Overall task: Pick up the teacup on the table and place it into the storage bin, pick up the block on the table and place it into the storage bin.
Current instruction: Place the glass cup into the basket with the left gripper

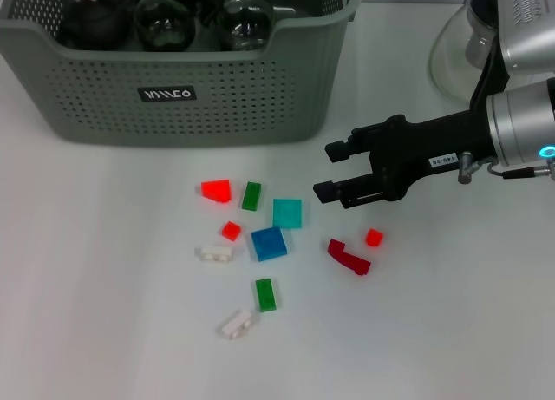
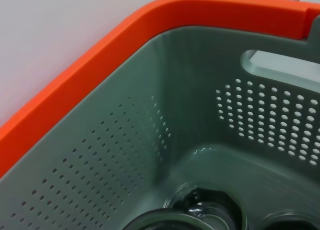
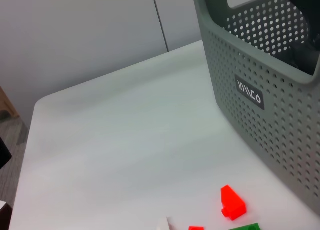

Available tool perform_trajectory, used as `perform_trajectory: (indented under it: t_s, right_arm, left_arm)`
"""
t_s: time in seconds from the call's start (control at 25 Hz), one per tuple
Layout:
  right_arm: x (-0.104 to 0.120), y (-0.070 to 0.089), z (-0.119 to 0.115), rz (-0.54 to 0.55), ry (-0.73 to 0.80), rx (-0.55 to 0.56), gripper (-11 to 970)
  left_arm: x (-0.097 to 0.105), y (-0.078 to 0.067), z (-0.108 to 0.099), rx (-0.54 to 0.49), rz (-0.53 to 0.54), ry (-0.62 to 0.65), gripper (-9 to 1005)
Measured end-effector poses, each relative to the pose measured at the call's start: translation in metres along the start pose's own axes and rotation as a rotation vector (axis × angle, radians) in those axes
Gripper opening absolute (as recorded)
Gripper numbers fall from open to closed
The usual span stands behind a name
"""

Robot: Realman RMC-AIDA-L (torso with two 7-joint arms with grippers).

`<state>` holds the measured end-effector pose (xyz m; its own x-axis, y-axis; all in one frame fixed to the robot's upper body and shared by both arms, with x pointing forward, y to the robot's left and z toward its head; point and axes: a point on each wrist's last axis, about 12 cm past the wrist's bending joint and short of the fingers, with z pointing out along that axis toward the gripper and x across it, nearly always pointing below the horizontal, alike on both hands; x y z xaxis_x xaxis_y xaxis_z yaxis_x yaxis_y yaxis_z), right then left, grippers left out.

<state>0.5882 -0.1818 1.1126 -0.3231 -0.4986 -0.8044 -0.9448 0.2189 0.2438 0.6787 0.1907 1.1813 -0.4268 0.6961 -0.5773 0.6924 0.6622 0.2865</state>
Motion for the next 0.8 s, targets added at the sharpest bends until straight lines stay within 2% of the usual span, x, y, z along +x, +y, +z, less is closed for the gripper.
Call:
perform_trajectory:
  t_s: [0.28,0.56,0.68,0.8]
  right_arm:
    - [0.002,0.0,0.0,0.005,0.0,0.001,734]
    - [0.002,0.0,0.0,0.006,0.0,0.005,730]
    - [0.002,0.0,0.0,0.006,0.0,0.007,729]
    - [0.003,-0.001,-0.002,0.007,0.001,0.011,729]
  left_arm:
    - [0.001,0.0,0.001,-0.013,0.011,0.011,45]
    - [0.003,0.001,0.001,-0.02,0.006,0.009,172]
    - [0.004,0.005,-0.001,-0.032,-0.009,-0.002,390]
    - [0.003,0.018,-0.016,-0.068,-0.061,-0.05,539]
